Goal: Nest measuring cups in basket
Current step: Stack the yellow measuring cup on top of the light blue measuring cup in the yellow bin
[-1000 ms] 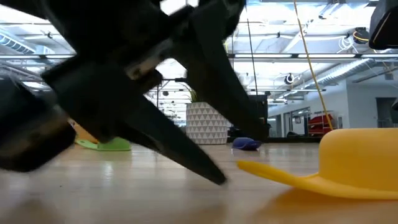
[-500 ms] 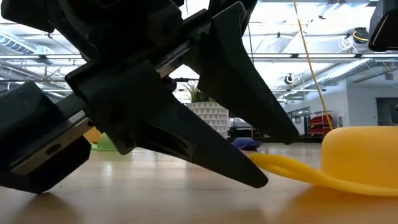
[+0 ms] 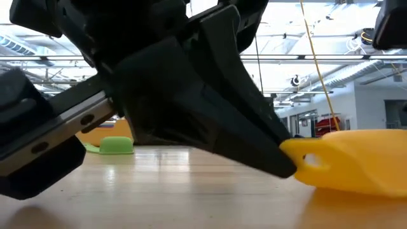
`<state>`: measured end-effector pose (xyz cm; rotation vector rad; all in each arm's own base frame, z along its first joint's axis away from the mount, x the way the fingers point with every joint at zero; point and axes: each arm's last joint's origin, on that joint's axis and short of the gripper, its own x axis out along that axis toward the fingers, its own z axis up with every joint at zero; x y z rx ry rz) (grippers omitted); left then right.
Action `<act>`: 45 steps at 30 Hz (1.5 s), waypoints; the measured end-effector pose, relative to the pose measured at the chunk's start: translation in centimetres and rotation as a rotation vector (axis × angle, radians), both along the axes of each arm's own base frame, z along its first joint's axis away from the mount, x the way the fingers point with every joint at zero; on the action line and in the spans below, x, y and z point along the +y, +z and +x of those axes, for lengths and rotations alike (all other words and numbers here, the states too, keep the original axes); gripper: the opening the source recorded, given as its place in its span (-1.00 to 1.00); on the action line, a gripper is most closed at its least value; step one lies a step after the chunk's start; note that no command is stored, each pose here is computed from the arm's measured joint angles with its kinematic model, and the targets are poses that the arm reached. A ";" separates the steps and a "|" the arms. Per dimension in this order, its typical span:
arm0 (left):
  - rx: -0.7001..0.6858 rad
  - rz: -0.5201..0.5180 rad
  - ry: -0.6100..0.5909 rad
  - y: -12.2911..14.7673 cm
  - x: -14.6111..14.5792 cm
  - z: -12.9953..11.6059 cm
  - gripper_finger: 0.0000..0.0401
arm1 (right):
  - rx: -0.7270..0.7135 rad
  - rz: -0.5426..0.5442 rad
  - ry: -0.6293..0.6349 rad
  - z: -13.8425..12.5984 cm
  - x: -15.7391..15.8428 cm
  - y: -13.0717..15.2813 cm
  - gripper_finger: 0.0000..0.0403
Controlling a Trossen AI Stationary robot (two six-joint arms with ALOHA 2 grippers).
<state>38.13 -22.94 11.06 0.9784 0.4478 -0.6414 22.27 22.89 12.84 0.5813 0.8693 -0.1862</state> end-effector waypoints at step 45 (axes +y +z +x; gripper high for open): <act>-0.109 -0.241 0.351 1.5 0.8 1.2 -0.98 | -0.347 -0.557 0.433 3.0 1.2 -0.8 -0.35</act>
